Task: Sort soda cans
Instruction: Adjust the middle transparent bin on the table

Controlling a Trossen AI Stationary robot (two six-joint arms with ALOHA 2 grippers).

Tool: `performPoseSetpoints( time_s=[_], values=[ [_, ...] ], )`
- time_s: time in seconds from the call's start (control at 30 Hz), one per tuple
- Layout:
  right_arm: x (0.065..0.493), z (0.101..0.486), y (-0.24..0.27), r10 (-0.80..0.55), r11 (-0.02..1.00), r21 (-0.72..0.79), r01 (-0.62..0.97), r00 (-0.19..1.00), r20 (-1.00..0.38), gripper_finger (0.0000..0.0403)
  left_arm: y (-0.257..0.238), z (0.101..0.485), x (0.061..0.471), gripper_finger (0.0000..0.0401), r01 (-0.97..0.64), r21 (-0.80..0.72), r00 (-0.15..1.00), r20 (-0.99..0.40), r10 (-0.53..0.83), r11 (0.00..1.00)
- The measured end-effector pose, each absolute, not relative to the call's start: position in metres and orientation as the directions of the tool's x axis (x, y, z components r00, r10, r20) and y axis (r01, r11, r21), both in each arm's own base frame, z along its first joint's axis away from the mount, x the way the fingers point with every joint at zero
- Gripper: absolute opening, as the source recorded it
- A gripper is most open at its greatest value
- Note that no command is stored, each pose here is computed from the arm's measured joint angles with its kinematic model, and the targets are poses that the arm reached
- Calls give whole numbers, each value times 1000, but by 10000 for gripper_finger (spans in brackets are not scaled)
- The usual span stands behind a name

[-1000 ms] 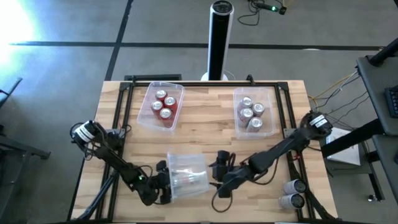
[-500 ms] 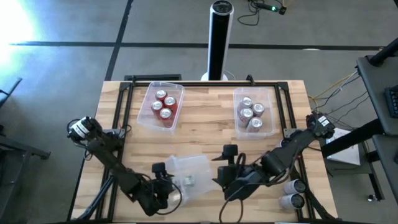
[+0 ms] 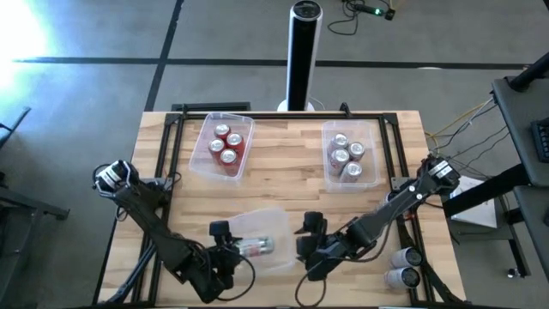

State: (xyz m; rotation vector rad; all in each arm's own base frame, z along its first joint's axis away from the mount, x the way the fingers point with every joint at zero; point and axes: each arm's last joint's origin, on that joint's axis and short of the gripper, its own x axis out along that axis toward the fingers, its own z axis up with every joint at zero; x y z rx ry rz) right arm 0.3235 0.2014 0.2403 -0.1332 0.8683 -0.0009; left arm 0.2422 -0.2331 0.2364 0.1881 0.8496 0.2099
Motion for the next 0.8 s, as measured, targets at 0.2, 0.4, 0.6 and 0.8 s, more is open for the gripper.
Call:
performPoseSetpoints(
  time_s=[0.2, 0.4, 0.6, 0.8],
  values=[
    [314, 228, 205, -38, 993, -95, -63, 600, -799, 319, -228, 245, 248, 229, -70, 236, 597, -768, 230, 969],
    [305, 266, 208, -87, 988, -146, -54, 590, -802, 313, -213, 255, 257, 229, -23, 161, 440, -884, 154, 987],
    [313, 284, 211, -62, 973, -190, -128, 653, -755, 320, -187, 279, 278, 229, 7, 16, 313, -950, 13, 1000],
    [313, 280, 212, -66, 969, -203, -142, 645, -761, 318, -168, 271, 299, 229, -7, -48, 81, -996, -48, 999]
  ],
)
